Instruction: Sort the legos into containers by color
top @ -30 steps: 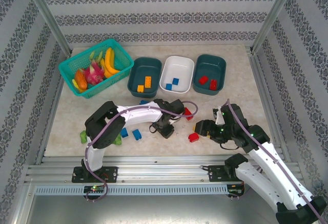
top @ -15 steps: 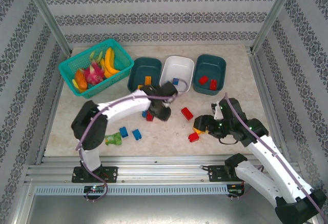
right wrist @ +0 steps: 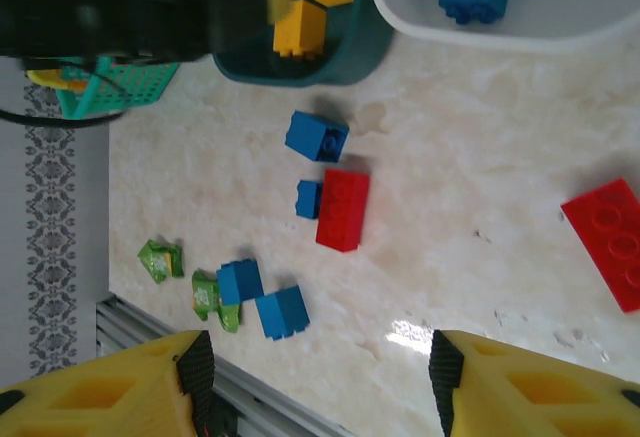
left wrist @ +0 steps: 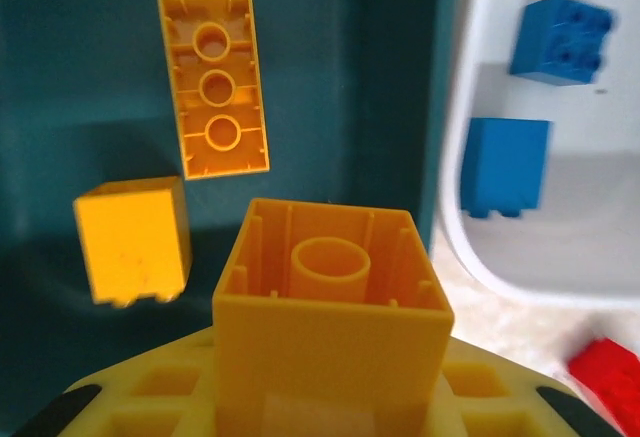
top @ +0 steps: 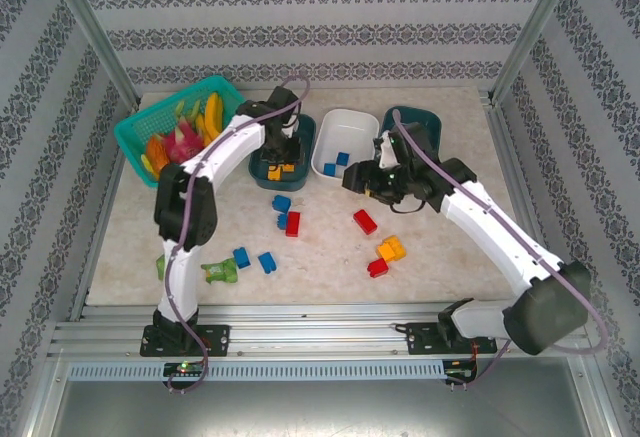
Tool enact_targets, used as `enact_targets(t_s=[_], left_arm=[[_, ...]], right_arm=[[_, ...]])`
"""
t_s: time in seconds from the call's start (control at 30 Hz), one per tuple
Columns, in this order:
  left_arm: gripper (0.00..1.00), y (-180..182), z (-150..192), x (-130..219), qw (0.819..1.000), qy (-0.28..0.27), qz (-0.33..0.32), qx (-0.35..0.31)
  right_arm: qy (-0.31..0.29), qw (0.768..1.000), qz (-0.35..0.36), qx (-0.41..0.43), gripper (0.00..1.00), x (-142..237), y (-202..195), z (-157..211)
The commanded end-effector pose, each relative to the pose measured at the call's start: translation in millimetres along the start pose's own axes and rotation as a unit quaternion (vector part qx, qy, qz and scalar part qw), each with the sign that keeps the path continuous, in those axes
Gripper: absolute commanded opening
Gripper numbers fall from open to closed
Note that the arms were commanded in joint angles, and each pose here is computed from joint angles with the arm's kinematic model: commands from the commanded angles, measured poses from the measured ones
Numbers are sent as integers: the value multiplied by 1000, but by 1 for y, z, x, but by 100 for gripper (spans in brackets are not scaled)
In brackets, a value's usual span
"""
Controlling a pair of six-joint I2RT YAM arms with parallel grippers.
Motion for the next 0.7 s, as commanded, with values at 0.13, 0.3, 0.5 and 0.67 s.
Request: enact_targets(t_s=[0.13,0.3,0.5,0.67], left_arm=[[30,5,15,-31,995,88,11,37],[41,6,19,-43,994,103,12,44],[56,5,10,-29,996,79,10,42],[58,1,-5,4,998,38,9,42]], right_arm=[[0,1000,7,-14,61,-12,4,-7],[1,1000,9,-20,61,-16,4,-8],[3,1000,12,-13,61,-18,5,-8],[8,1000,21,8,61,-24,9,-4]])
Point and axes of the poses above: each hand's point on the last joint's axis, 136 mm out from that joint toward the fingers, its own x axis back along the fingers, its own y axis along the line the jaws close on, z = x × y, the point moved 4 cm from there along x, back along the fingers, and after that the axes turned 15 degrees about -x, right-handed, at the moved point
